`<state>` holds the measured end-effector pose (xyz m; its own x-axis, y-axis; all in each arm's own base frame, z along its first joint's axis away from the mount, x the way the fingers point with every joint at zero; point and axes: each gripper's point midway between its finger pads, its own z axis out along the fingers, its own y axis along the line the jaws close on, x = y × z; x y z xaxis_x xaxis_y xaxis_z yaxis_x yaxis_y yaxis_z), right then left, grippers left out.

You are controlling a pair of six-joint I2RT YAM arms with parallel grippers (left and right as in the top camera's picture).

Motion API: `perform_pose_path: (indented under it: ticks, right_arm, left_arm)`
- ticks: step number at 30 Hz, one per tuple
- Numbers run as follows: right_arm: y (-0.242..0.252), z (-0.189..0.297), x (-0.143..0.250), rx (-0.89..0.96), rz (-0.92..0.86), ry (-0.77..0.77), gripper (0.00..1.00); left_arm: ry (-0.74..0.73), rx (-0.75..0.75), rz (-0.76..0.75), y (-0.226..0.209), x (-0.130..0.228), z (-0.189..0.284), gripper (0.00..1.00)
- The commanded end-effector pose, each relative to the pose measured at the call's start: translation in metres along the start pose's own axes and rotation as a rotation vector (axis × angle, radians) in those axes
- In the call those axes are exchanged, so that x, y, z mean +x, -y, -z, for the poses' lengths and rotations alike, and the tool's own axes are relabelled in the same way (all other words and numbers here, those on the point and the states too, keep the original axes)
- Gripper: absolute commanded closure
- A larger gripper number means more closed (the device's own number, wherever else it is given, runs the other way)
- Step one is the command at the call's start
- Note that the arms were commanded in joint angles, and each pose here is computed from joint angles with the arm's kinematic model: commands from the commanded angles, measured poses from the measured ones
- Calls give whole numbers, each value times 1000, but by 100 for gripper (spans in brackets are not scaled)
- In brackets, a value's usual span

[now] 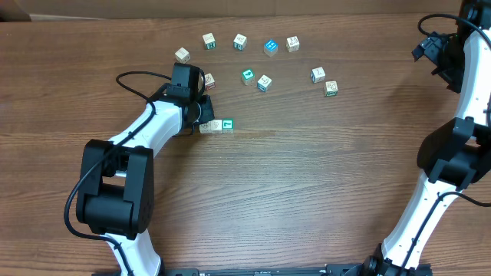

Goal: Form a horizontal line

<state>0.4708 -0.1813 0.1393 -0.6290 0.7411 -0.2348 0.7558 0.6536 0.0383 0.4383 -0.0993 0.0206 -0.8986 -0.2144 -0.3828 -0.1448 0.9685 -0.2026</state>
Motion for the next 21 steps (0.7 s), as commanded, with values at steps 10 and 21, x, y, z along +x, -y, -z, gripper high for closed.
perform_pose_path:
  ticks: [10,21]
  right_arm:
    - [2,7,-2,-5,-1,15,0]
    - [2,7,-2,-5,-1,15,0]
  left_arm:
    - [92,-142,-22,-25,-17,1,79]
    - [92,-222,7,-51,-19,4,1]
